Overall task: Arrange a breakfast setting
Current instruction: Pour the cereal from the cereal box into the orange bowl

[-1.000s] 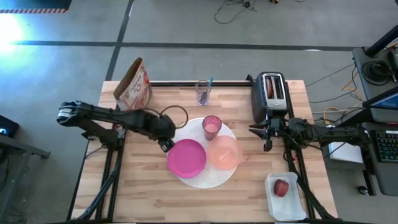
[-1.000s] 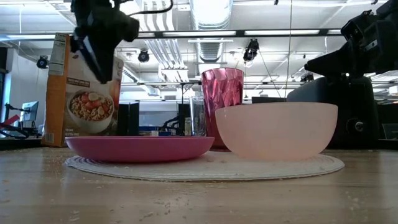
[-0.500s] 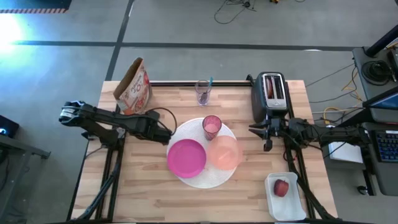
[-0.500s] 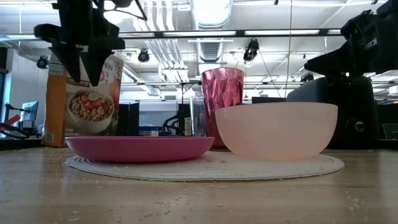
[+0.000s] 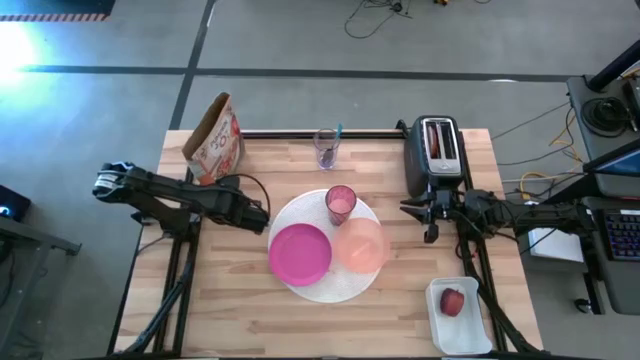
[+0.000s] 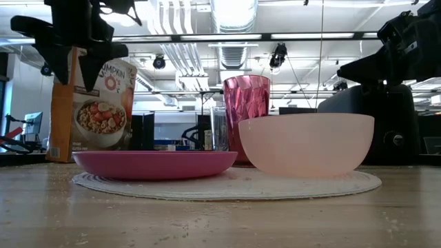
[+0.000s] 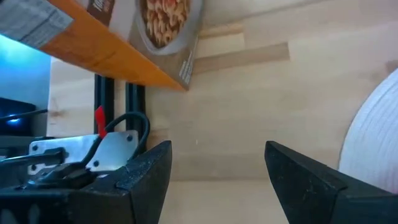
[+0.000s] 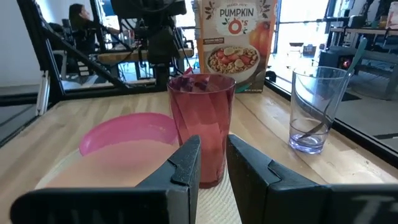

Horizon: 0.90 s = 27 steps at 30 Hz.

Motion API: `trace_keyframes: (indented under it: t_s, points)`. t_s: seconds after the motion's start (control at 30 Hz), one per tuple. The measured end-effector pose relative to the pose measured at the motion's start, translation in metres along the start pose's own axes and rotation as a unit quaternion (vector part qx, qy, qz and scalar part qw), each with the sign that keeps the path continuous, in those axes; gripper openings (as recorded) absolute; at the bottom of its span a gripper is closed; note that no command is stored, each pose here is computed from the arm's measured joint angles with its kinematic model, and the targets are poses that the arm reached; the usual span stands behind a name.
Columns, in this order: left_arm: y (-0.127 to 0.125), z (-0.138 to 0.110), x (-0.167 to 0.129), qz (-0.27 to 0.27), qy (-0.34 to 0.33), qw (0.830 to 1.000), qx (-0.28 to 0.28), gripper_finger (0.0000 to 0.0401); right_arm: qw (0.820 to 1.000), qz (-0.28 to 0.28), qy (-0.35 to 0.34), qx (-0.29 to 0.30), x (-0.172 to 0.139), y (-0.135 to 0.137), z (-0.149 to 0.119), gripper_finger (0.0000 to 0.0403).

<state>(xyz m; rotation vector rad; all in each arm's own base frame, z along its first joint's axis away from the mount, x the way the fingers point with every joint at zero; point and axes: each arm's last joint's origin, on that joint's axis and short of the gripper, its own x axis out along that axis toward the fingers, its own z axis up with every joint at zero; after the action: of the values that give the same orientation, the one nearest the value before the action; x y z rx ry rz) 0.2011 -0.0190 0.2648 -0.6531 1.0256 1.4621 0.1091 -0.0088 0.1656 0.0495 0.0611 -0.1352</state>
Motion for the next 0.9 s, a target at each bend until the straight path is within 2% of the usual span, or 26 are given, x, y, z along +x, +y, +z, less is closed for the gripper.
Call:
trace_keyframes:
  t_s: [0.6, 0.77, 0.9]
  points:
    - [0.033, -0.008, 0.028, 0.017, -0.043, 0.99, -0.133, 0.024, 1.0, 0.0, 0.004, -0.013, 0.0, 0.0, -0.001, 0.0068]
    - [0.038, -0.005, 0.037, 0.029, -0.063, 0.984, -0.162, 0.024, 1.0, 0.0, 0.0, 0.003, 0.0, 0.0, 0.0, 0.0068]
    - [0.038, 0.002, 0.042, 0.042, -0.066, 0.982, -0.174, 0.024, 1.0, 0.0, 0.004, -0.012, 0.0, 0.0, -0.001, 0.0068]
